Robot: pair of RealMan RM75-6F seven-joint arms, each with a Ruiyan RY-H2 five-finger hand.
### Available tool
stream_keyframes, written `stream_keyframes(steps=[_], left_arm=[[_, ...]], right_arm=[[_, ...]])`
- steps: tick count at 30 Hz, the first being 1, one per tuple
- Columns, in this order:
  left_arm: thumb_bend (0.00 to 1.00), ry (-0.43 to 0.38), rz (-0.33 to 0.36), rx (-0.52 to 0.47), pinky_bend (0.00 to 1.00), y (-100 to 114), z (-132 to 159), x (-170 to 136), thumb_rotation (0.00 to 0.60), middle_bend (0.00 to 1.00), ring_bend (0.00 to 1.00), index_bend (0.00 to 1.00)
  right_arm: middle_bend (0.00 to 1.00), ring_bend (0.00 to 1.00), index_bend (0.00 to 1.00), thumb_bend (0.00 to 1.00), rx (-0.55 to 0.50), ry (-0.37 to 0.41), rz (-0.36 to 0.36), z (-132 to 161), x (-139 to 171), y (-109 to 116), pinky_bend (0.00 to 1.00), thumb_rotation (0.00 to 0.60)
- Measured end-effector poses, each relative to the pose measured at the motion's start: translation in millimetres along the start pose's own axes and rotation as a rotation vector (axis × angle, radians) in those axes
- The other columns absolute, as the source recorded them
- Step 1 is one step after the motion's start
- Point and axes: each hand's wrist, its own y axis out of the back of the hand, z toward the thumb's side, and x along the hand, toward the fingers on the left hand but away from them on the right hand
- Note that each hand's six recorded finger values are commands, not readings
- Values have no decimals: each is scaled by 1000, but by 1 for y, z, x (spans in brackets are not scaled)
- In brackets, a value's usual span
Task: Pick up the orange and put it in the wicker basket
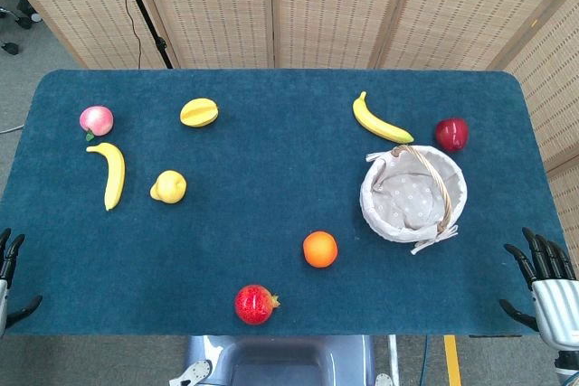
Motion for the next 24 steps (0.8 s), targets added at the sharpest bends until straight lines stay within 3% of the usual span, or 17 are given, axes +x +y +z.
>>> stream_keyframes(steps=[16, 24], left_arm=[[0, -7, 4, -24, 0, 3, 0, 0, 600, 0, 0, 0], [0, -10, 6, -31, 0, 5, 0, 0, 600, 0, 0, 0]], right_arm=[[0, 13, 177, 49, -4, -31, -12, -6, 2, 8, 81, 600], [0, 13, 177, 49, 19, -6, -13, -3, 16, 16, 81, 600]])
